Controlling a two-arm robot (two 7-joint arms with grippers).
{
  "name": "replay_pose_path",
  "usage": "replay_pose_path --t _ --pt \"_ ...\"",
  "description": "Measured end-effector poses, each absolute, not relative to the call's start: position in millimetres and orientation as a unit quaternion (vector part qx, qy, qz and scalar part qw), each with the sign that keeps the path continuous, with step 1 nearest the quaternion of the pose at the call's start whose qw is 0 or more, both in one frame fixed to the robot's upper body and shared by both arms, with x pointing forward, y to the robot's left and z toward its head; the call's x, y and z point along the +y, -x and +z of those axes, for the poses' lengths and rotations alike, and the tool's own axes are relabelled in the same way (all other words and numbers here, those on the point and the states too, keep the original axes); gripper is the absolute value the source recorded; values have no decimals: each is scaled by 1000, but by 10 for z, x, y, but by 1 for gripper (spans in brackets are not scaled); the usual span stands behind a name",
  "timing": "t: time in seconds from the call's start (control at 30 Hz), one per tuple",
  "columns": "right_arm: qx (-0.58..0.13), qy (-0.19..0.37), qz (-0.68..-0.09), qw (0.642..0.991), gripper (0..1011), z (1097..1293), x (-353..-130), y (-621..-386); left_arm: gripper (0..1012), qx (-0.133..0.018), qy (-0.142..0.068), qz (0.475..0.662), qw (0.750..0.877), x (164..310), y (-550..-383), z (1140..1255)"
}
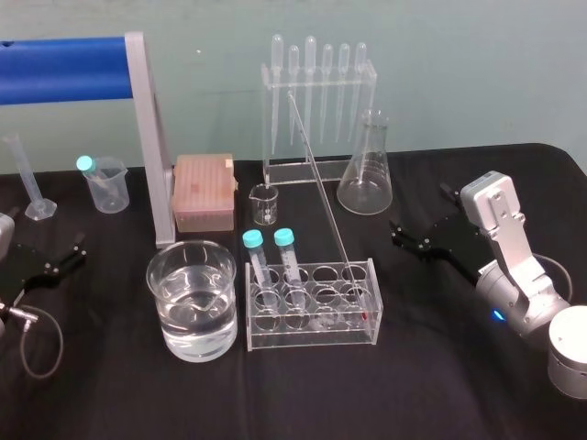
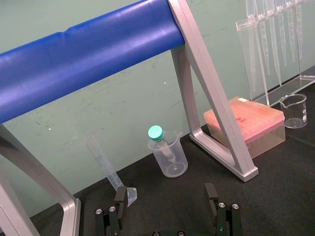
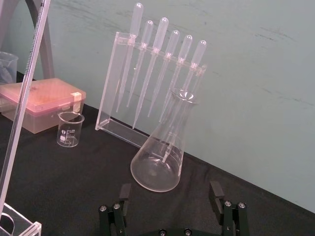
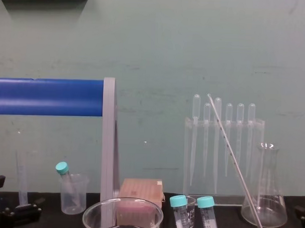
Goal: Hold the thermometer with one hand and immerse one end into the beaker, then reinsert it into the test tube rack.
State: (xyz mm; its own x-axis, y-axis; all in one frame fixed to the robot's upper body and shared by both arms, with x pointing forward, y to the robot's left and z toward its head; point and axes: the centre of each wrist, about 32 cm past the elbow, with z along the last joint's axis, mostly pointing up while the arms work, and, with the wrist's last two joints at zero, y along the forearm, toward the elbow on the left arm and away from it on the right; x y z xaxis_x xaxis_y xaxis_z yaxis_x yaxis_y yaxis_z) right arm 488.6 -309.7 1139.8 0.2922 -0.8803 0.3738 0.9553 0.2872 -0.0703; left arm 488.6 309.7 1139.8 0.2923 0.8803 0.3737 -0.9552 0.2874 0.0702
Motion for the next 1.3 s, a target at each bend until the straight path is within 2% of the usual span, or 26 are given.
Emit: replay_pose_path --t 1.3 --pt "-133 141 -580 791 1003 11398 -3097 -4886 1008 -132 -141 580 791 3097 -4886 11398"
